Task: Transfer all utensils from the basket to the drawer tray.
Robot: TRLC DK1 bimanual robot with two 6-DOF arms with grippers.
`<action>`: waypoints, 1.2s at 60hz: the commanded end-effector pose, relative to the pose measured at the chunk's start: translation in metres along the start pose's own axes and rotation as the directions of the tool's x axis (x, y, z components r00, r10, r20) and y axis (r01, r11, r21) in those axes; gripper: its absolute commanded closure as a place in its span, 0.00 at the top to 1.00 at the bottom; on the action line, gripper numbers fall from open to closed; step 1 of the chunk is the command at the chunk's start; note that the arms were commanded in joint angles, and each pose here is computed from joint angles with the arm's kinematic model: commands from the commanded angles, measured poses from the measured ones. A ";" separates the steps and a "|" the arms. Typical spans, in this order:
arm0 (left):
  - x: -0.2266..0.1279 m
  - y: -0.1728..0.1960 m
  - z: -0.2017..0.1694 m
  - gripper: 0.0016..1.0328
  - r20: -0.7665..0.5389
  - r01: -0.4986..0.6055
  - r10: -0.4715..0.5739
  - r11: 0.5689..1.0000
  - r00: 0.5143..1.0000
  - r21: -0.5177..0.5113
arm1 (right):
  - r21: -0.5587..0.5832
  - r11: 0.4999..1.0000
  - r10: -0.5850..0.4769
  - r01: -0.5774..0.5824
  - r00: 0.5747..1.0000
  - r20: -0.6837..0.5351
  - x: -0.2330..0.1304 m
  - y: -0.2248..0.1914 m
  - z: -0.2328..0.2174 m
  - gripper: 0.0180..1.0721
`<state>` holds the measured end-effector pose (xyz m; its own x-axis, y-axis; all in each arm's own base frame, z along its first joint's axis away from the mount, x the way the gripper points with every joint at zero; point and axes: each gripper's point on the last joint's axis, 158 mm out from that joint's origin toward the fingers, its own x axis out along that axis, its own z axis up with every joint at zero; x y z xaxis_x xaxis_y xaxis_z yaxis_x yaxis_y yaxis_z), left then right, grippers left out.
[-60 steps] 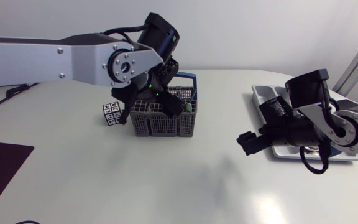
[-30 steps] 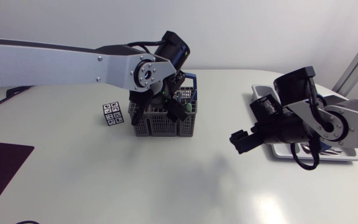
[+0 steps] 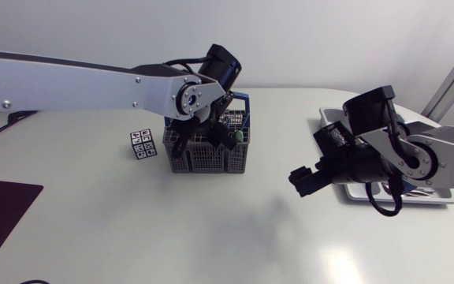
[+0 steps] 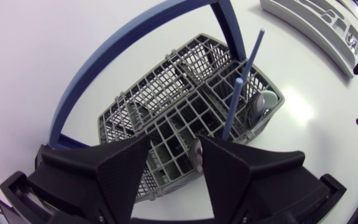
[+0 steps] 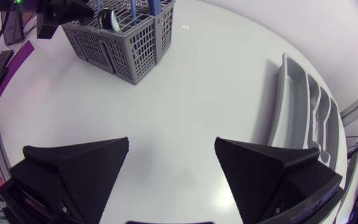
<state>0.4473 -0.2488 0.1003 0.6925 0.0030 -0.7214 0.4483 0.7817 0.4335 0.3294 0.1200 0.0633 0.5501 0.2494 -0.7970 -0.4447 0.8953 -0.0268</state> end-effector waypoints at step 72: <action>-0.043 0.009 0.011 0.05 0.090 -0.138 0.122 0.971 0.988 0.197 | -0.018 1.000 0.005 -0.005 0.999 -0.034 0.007 0.016 -0.019 0.95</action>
<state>0.4328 -0.2485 0.1267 0.7629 0.0477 -0.6447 0.4568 0.6659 0.5898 0.3187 0.1286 0.0532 0.5315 0.2452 -0.8108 -0.4710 0.8811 -0.0423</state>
